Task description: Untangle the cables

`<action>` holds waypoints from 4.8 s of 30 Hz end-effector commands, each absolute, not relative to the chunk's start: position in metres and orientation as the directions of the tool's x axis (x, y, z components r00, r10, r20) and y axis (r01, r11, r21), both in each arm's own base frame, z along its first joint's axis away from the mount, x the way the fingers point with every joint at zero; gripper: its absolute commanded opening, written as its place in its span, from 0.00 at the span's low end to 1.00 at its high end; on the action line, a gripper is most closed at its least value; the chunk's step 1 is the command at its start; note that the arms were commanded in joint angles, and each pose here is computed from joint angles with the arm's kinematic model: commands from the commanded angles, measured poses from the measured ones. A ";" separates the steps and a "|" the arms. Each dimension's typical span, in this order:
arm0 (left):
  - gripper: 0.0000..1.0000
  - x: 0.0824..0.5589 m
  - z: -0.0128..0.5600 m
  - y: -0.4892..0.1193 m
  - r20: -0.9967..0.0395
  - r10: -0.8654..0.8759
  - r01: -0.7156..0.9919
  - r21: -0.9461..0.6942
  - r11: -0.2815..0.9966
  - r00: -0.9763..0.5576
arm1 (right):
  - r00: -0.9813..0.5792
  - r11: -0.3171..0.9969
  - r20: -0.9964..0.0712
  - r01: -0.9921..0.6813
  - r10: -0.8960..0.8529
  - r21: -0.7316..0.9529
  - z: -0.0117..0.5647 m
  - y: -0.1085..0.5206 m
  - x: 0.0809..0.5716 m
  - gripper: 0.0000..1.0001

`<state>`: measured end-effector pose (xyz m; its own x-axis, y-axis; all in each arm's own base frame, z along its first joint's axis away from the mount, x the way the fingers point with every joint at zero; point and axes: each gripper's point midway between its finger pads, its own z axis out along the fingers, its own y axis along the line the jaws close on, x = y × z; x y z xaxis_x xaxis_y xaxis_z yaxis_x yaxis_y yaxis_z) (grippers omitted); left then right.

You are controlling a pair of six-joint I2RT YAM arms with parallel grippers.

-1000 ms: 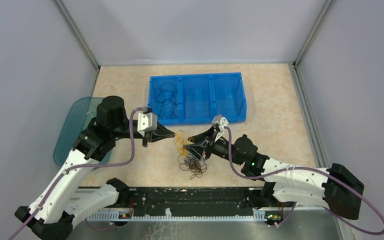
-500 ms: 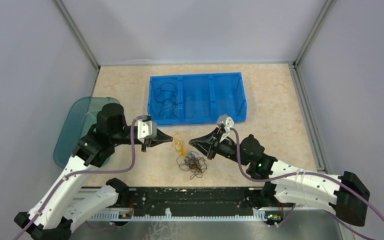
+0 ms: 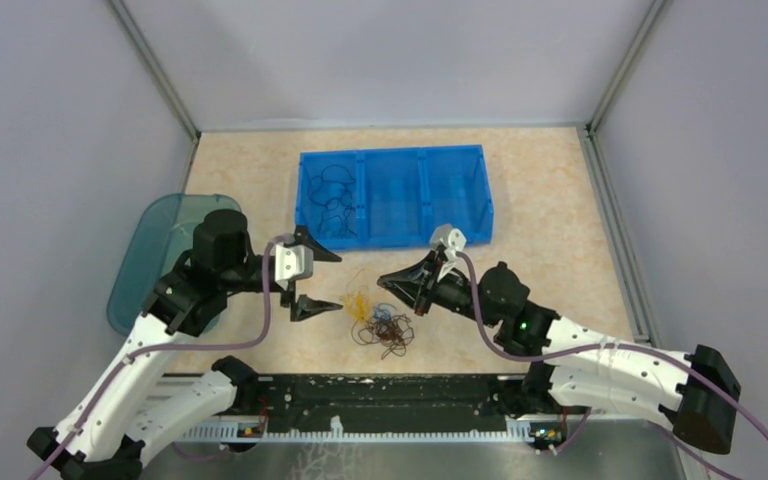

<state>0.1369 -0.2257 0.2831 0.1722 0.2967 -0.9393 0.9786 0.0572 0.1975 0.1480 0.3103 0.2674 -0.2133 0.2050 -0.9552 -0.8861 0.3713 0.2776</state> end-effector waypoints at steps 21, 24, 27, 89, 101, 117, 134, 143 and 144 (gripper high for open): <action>0.63 0.135 0.293 -0.258 -0.980 0.175 0.995 -0.097 0.020 -0.099 | -0.157 0.191 -0.909 -0.950 0.386 0.245 0.360 0.325 0.131 0.00; 0.48 0.133 0.291 -0.258 -0.979 0.175 0.995 -0.102 0.013 -0.103 | -0.162 0.181 -0.904 -0.951 0.396 0.249 0.362 0.325 0.131 0.00; 0.25 0.132 0.290 -0.259 -0.978 0.177 0.993 -0.115 0.007 -0.114 | -0.170 0.173 -0.900 -0.951 0.402 0.257 0.362 0.327 0.131 0.00; 0.00 0.139 0.525 -0.245 -0.875 -0.141 0.879 0.434 0.197 0.463 | -0.433 -0.068 -0.833 -0.897 0.345 0.438 0.272 0.387 0.118 0.23; 0.00 0.140 0.591 -0.223 -0.697 -0.162 0.697 0.611 0.377 0.699 | -0.503 0.001 -0.811 -0.849 0.299 0.528 0.217 0.380 0.120 0.23; 0.00 0.136 0.652 -0.198 -0.459 -0.141 0.452 0.692 0.563 0.877 | -0.494 0.130 -0.851 -0.846 0.179 0.518 0.162 0.381 0.119 0.38; 0.00 0.115 0.717 -0.165 -0.168 -0.063 0.161 0.674 0.721 0.984 | -0.416 0.365 -0.905 -0.831 0.095 0.420 0.126 0.359 0.137 0.44; 0.00 0.114 0.703 -0.176 -0.245 -0.114 0.258 0.708 0.658 0.963 | -0.233 0.403 -0.946 -0.862 0.225 0.308 0.221 0.341 0.152 0.64; 0.00 0.114 0.699 -0.179 -0.264 -0.126 0.281 0.713 0.642 0.956 | -0.202 0.394 -0.947 -0.872 0.249 0.290 0.242 0.340 0.151 0.67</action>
